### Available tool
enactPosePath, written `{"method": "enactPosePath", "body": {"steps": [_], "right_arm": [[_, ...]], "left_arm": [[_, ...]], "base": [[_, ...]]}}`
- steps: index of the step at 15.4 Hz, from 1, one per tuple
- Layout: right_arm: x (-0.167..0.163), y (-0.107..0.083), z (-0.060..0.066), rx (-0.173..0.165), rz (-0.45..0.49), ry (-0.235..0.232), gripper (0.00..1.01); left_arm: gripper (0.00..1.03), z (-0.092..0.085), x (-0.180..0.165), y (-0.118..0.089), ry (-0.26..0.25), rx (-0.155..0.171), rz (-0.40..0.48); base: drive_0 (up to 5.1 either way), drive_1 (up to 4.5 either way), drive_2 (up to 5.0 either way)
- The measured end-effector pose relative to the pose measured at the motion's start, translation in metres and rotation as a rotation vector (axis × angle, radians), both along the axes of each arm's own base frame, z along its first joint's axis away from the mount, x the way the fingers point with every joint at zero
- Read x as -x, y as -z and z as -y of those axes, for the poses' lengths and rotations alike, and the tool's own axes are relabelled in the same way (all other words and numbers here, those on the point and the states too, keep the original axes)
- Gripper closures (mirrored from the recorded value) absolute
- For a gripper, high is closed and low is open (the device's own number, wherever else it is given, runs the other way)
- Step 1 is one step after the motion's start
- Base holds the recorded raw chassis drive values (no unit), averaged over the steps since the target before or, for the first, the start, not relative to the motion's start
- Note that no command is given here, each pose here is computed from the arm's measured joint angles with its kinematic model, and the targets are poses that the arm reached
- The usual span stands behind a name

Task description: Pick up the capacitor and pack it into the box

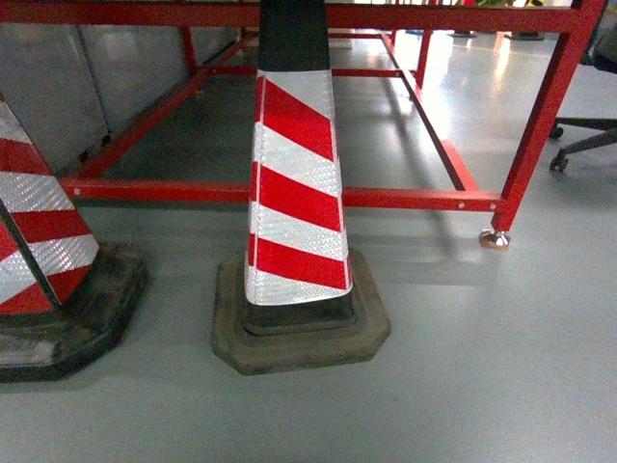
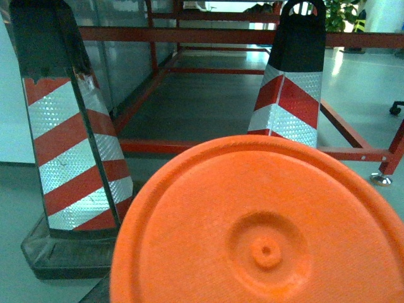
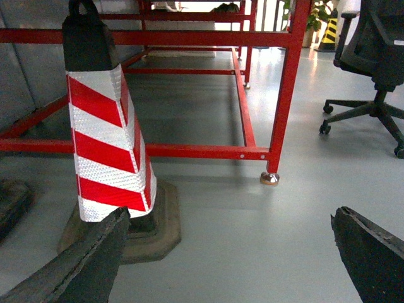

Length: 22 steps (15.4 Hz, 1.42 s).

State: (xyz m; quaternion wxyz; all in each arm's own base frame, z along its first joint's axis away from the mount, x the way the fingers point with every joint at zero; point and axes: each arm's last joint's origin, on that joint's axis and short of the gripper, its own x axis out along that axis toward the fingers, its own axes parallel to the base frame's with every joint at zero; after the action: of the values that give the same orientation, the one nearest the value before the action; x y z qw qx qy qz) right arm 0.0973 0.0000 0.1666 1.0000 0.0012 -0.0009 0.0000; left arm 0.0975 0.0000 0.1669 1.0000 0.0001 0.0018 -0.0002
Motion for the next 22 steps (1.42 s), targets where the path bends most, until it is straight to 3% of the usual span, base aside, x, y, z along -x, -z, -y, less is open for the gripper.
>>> {"method": "enactPosePath", "body": {"steps": [22], "right_arm": [[0.0, 0.0, 0.0, -0.001, 0.0, 0.0, 0.03]], "left_arm": [[0.6, 0.0, 0.0, 0.0001, 0.0, 0.0, 0.0]], "base": [[0.0, 0.0, 0.0]]}}
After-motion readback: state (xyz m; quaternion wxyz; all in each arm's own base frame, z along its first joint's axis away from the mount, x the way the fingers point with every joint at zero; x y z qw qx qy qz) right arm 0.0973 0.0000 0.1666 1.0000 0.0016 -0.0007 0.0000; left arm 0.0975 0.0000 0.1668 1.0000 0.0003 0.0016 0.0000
